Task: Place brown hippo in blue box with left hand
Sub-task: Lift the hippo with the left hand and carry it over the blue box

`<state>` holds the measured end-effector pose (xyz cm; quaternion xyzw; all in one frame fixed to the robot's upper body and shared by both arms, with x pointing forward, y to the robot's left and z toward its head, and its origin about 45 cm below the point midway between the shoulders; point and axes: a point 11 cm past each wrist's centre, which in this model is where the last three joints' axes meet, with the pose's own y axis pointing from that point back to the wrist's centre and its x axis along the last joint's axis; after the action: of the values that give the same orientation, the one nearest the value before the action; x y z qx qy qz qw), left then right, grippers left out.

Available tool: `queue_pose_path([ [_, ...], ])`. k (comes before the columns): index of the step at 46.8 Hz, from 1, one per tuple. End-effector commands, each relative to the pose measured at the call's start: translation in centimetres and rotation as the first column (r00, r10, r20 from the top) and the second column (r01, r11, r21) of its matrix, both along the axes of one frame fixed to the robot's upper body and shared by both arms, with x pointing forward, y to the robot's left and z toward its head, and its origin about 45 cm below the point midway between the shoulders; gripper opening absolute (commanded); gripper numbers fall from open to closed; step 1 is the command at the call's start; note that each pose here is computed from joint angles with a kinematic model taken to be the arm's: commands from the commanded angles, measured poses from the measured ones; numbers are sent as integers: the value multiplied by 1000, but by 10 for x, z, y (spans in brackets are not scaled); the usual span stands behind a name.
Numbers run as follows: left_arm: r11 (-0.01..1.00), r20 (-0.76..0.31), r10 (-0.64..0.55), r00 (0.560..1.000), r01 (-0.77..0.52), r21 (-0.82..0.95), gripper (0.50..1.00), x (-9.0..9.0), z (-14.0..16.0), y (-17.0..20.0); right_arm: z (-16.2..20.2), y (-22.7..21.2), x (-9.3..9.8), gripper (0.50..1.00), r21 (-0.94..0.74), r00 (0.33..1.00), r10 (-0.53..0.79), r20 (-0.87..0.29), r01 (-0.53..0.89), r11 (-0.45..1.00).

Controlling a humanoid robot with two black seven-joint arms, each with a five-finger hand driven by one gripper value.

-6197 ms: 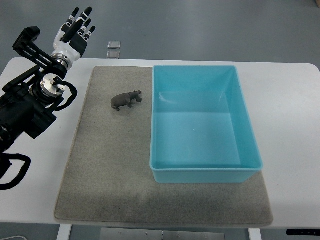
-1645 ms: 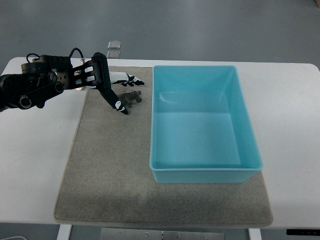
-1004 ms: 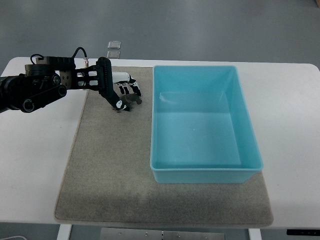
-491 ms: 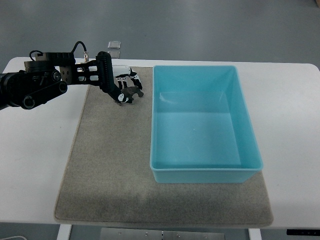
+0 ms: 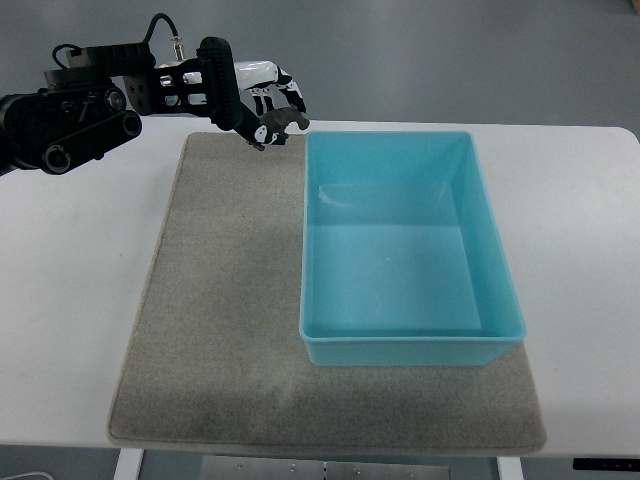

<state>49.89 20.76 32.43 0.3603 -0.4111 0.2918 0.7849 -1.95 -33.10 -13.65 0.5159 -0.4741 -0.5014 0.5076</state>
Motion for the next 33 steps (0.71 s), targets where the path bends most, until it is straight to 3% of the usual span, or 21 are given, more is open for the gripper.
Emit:
queue_pose_path([
  [1,1000,25,-19,1000,19,-18,500,1,14,-9,0,0,0,936,0,1000,0,0,0,1000],
  [18,990,32,-112,993,114,-88,500,-7,17,-64,0,0,0,936,0,1000,0,0,0,1000],
  [33,983,-14,-150,989,147,-114,500,-18,-10,-87,0,0,0,936,0,1000,0,0,0,1000],
])
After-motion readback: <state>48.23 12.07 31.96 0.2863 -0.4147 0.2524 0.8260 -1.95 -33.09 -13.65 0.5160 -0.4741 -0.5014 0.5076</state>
